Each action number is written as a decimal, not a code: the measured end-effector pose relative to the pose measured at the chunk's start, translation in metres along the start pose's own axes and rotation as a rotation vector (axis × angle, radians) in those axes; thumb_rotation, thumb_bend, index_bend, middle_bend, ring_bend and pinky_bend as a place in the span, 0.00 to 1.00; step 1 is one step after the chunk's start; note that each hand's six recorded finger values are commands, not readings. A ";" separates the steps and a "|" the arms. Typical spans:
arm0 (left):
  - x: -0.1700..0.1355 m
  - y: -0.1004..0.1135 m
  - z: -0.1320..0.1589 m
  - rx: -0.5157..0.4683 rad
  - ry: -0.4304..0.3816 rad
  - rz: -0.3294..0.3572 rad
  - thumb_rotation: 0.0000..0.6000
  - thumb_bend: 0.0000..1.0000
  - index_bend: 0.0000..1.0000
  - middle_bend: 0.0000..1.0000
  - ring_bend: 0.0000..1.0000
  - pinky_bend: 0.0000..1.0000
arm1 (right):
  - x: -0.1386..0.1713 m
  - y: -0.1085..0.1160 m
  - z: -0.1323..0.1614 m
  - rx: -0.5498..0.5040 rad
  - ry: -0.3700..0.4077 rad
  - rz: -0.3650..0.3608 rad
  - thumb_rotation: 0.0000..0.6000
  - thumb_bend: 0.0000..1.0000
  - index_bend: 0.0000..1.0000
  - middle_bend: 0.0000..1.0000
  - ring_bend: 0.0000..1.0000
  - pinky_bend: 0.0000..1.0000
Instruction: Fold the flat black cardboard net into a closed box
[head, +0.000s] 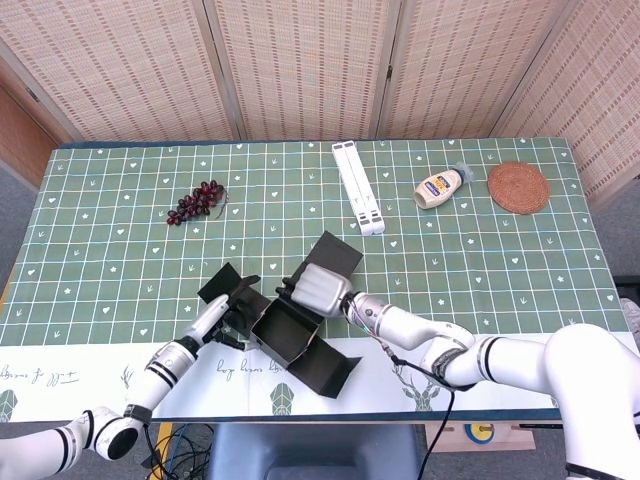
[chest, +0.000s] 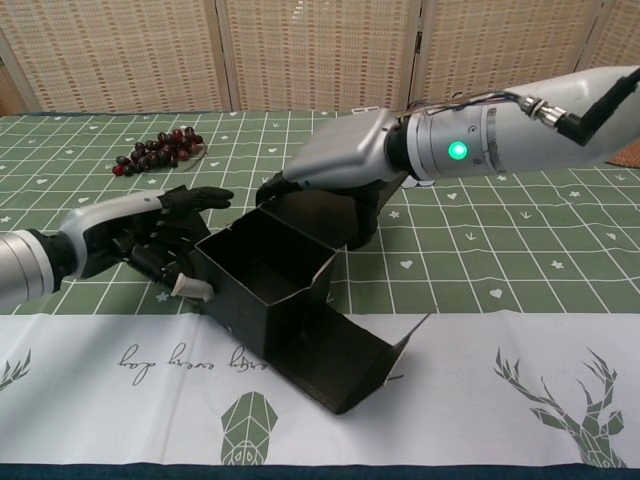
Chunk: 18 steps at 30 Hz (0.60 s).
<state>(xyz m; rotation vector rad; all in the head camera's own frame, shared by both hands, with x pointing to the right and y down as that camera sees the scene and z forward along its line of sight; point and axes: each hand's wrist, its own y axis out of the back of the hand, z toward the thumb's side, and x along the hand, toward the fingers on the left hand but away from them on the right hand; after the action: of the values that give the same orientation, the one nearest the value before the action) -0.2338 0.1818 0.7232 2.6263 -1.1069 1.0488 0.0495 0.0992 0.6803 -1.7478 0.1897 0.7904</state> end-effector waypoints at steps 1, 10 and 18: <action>0.000 -0.001 0.000 -0.011 0.000 -0.008 1.00 0.12 0.00 0.00 0.38 0.47 | 0.000 0.001 0.001 0.007 0.006 -0.005 1.00 0.47 0.35 0.39 0.79 1.00; -0.003 -0.010 0.000 -0.097 -0.004 -0.091 1.00 0.12 0.01 0.00 0.38 0.47 | -0.005 0.010 0.006 0.043 0.041 -0.071 1.00 0.47 0.35 0.40 0.79 1.00; -0.004 -0.013 -0.002 -0.151 -0.007 -0.134 1.00 0.12 0.03 0.00 0.38 0.47 | -0.012 0.016 0.011 0.074 0.071 -0.112 1.00 0.47 0.35 0.40 0.79 1.00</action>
<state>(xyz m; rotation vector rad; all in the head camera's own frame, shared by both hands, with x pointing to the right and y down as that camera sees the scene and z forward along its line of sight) -0.2282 0.1937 0.7240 2.5465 -0.9550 0.8942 0.0280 0.1005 0.6728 -1.7020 0.1650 0.6326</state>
